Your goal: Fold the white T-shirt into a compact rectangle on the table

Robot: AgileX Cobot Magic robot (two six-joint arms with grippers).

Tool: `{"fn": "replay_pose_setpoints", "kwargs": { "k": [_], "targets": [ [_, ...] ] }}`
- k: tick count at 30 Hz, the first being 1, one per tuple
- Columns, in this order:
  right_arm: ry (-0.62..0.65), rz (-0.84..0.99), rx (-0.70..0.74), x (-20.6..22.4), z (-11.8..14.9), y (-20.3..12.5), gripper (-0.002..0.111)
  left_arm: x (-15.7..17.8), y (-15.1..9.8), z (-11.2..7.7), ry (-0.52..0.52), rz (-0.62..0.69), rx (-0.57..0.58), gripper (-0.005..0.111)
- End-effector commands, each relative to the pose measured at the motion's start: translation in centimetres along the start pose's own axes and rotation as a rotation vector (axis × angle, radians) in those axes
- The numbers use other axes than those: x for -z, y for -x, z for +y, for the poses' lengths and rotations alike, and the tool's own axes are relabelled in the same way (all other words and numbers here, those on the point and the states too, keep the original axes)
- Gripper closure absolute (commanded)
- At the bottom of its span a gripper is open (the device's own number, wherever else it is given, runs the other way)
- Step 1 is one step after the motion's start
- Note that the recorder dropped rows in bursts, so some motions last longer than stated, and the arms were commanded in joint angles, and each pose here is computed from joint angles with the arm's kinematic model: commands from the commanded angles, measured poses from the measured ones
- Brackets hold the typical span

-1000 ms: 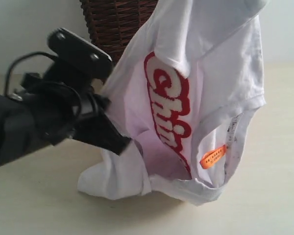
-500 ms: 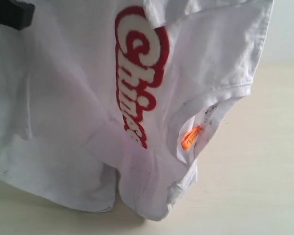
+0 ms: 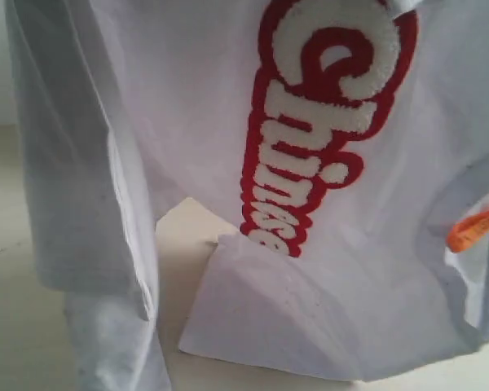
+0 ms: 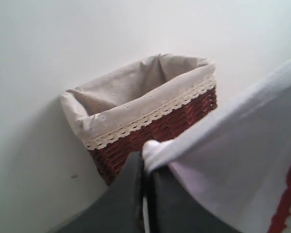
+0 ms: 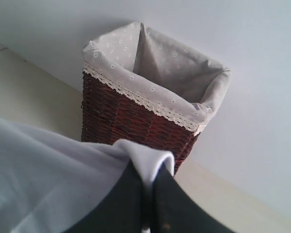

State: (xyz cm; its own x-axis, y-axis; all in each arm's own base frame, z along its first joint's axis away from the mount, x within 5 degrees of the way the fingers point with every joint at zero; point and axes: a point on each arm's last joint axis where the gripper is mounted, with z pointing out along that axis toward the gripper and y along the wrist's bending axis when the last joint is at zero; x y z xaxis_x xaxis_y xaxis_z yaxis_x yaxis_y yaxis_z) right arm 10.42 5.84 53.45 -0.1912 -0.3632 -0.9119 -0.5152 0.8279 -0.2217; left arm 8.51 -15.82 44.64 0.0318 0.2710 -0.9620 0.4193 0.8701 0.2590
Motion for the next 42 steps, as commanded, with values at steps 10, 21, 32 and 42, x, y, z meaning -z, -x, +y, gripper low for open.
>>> {"fn": "replay_pose_setpoints", "kwargs": {
  "k": [10, 21, 32, 42],
  "targets": [
    [-0.064, -0.087, -0.017, 6.2, -1.2, 0.1, 0.108, 3.5, 4.0, -0.5, -0.173, -0.088, 0.112, 0.107],
    [-0.194, 0.506, 0.066, -14.2, 0.1, -4.0, 0.108, -5.2, -10.5, 3.8, 0.410, 0.323, -0.227, 0.107],
    [-0.227, 0.741, 0.020, -29.3, 0.0, -11.7, 0.108, -15.5, -24.4, 7.8, 0.188, 0.668, 0.004, 0.107],
    [-0.232, 0.738, -0.036, -33.8, -0.9, -14.9, 0.063, -18.7, -25.6, 9.5, 0.260, 0.737, -0.048, 0.057]
  ]
}}
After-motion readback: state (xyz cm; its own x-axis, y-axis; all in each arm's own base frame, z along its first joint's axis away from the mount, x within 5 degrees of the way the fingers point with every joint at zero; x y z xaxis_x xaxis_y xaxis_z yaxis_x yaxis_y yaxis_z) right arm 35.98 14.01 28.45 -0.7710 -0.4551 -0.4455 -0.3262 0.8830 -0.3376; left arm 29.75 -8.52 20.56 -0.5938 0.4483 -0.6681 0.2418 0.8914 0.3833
